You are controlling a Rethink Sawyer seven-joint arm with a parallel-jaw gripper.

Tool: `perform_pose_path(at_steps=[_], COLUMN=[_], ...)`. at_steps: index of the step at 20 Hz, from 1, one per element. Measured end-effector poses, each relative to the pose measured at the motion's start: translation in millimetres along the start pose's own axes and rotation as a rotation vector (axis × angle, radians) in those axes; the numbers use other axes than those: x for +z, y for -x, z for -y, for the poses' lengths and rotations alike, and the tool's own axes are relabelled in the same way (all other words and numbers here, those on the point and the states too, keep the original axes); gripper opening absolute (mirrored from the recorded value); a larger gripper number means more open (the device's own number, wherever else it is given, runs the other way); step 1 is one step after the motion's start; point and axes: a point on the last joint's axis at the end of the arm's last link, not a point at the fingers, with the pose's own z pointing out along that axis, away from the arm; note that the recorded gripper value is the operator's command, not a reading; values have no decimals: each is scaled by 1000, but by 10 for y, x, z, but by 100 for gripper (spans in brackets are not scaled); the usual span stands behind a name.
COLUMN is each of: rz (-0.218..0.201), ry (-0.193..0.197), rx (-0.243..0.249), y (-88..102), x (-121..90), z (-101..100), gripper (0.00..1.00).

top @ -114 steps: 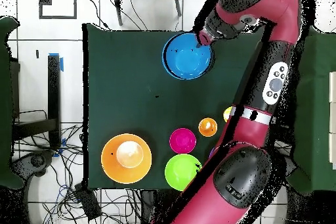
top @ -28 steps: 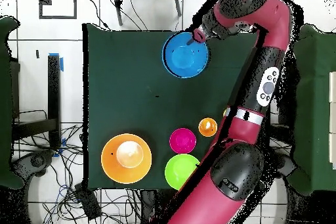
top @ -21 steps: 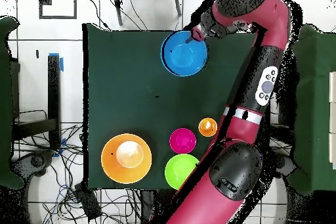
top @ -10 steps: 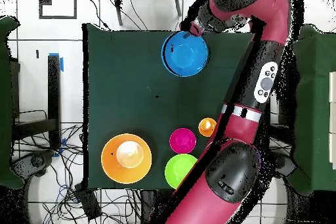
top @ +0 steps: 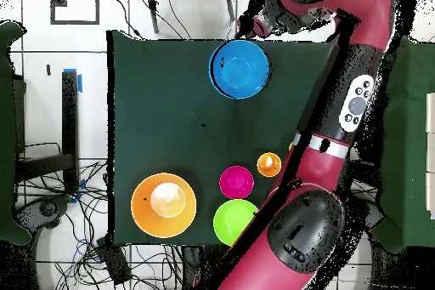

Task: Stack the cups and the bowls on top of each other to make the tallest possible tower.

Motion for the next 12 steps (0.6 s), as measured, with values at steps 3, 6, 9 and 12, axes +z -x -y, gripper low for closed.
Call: perform_pose_path(at_steps=[3,6,9,12], rz=[5,4,-9,-32], ry=[-22,-37,-52,-66], rx=[-1,2,16,31], y=[9,14,6,-16], x=[-172,-274,-402,-500], z=[0,4,19,30], gripper=[100,100,100,100])
